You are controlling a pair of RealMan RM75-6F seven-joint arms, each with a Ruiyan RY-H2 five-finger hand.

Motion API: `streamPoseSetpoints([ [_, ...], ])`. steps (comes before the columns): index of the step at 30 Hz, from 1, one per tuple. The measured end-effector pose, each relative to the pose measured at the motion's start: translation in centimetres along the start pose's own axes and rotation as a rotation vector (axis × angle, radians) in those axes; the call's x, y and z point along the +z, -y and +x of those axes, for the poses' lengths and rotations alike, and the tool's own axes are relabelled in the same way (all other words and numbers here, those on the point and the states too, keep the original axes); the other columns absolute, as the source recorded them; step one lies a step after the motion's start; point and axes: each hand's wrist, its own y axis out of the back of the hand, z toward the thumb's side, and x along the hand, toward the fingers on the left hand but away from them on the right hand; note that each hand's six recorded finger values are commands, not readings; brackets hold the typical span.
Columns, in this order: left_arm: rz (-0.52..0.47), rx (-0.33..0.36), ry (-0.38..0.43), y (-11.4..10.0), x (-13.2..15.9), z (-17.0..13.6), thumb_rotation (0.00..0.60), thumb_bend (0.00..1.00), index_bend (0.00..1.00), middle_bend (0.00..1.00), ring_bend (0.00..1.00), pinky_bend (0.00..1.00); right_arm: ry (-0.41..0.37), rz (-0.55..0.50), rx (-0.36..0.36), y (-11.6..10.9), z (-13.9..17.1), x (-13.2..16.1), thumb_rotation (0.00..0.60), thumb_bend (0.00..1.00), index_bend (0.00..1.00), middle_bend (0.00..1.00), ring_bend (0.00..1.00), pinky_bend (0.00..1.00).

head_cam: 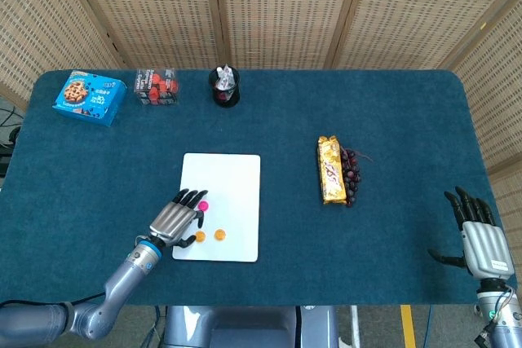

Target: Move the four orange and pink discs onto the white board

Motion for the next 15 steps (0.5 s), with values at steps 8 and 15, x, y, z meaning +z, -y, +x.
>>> streamPoseSetpoints([
  [8,-0.037,0.037,0.010,-1.3,0.0,-0.7,0.600,0.31,0.49,0.00,0.00,0.00,-0.001,-0.003,0.002,0.0,0.0,0.0,0.600,0.00,0.00,0.00,0.00,0.00],
  [15,-0.086,0.128,0.006,-4.3,-2.0,-3.4,0.600,0.18,0.09,0.00,0.00,0.00,-0.003,0.002,0.001,0.0,0.0,0.0,0.600,0.00,0.00,0.00,0.00,0.00],
])
